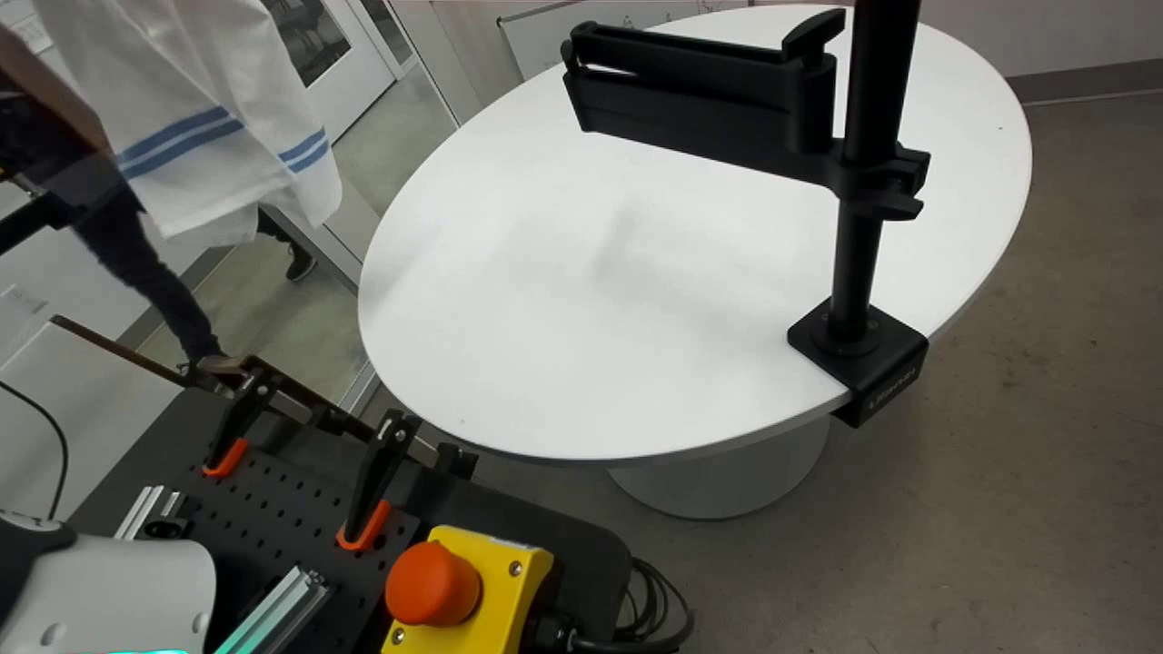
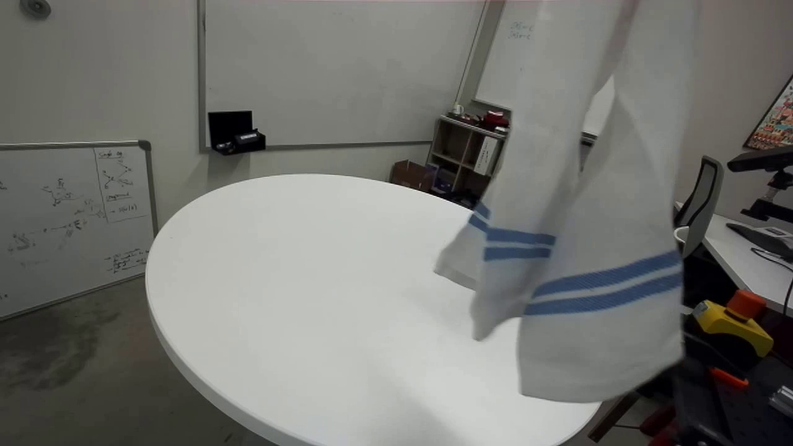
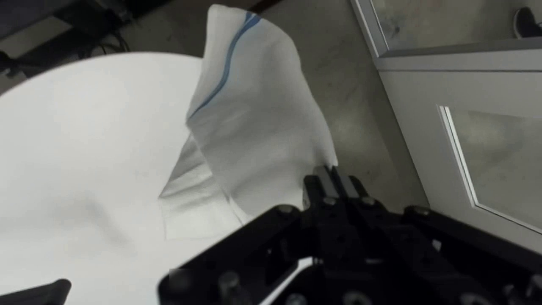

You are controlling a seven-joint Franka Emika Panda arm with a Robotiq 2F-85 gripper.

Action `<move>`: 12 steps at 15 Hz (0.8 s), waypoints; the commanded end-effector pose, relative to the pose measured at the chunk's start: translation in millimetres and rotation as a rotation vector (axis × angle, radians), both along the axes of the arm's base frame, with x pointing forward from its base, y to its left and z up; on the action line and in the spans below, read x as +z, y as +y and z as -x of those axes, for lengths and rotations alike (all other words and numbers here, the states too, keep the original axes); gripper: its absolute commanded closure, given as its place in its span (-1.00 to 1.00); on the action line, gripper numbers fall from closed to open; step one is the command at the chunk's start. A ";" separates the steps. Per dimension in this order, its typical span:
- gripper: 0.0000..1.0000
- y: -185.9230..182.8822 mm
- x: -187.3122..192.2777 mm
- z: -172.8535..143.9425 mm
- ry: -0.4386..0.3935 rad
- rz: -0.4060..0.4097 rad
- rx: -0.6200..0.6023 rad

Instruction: Put the towel on the table

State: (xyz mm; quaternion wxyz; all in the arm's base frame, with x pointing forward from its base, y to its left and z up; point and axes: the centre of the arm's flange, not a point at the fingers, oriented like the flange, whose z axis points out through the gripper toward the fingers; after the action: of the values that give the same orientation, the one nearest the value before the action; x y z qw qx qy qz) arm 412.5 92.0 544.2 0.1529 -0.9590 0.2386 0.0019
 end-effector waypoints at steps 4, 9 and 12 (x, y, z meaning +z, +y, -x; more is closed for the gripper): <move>0.99 7.4 -30.1 31.1 0.245 -0.027 -0.023; 0.99 4.3 -62.8 44.1 0.383 0.022 -0.021; 0.99 -6.1 -83.4 42.1 0.425 0.062 -0.054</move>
State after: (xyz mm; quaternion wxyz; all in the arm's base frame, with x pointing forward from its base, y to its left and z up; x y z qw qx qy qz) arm 370.5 93.6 474.4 0.0952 -0.9410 0.2725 0.1768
